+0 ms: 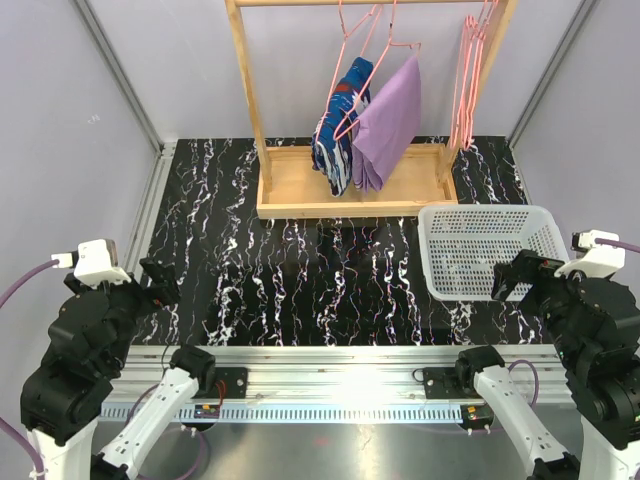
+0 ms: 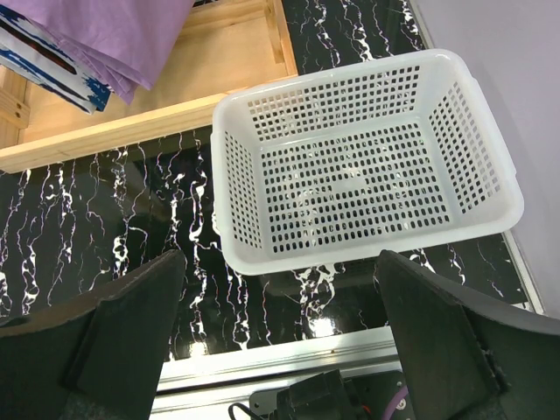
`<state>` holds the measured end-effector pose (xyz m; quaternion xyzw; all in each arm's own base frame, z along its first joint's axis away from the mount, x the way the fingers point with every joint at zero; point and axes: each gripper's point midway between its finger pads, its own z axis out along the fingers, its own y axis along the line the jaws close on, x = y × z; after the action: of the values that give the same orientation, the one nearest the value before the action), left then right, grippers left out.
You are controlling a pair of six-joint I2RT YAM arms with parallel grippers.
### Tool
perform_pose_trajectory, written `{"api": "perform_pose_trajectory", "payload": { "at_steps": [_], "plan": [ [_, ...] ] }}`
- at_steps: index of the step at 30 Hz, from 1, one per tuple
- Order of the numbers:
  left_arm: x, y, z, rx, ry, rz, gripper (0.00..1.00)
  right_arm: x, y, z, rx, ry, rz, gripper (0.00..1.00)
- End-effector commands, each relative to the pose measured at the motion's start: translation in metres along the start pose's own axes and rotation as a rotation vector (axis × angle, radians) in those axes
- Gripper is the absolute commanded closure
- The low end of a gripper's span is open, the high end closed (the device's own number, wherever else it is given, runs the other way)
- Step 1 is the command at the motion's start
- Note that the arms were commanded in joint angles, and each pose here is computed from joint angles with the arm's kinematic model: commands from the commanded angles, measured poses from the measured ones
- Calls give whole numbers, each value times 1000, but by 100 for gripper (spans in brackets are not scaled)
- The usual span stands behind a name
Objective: Remove the trousers from the hanger
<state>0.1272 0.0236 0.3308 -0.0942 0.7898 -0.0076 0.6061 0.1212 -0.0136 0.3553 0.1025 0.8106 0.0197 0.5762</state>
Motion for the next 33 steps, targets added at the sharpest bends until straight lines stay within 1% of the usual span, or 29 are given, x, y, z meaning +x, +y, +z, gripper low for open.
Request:
{"api": "perform_pose_trajectory", "payload": {
  "at_steps": [1,8,11,12,14,15,16,17,18,19,20,21,23,24,25,28,29,31,32,33],
  "plan": [
    [-7,-11,1,45,-3,-4,1,-13,-1,-1,5,-56,22,1],
    [-18,-17,-1,71,-17,-21,1,-9,-2,4,26,-43,36,1],
    [-25,-30,7,103,-2,-32,1,-9,-8,8,71,-42,61,1],
    [-33,-38,6,136,-14,-44,1,-9,-6,12,71,-29,65,1],
    [-44,-52,11,179,-12,-55,1,-11,6,13,17,-14,63,1],
    [-58,-67,16,226,-21,-65,1,-17,22,14,-67,-23,78,0],
    [-65,-77,21,252,-21,-68,1,-23,28,11,-100,-47,96,1],
    [-72,-85,25,277,-24,-75,1,-30,31,1,-137,-101,143,1],
    [-81,-104,37,325,-18,-76,1,-43,34,-4,-163,-176,190,1],
    [-92,-113,40,350,-31,-84,1,-46,36,-11,-193,-220,214,1],
    [-98,-122,46,368,-32,-93,1,-41,40,-9,-228,-235,201,0],
    [-101,-139,64,398,-9,-86,1,-42,40,-19,-256,-273,196,1],
    [-115,-154,76,420,-18,-88,1,-37,34,-17,-220,-251,173,1],
    [-124,-162,82,434,-37,-87,1,-28,31,-11,-194,-207,154,0],
    [-122,-172,99,430,-16,-76,1,-24,28,-9,-174,-186,145,1],
    [-141,-198,116,488,-61,-67,1,-16,22,-7,-136,-136,102,1],
    [-142,-211,127,504,-56,-49,1,-16,21,-9,-140,-132,89,0],
    [-150,-233,140,557,-87,-26,1,-10,23,-10,-150,-103,76,1],
    [-144,-249,155,568,-72,1,1,-7,25,-9,-159,-91,77,1],
    [-157,-258,159,582,-115,-4,1,-4,31,-10,-195,-81,79,1]
  ]
}}
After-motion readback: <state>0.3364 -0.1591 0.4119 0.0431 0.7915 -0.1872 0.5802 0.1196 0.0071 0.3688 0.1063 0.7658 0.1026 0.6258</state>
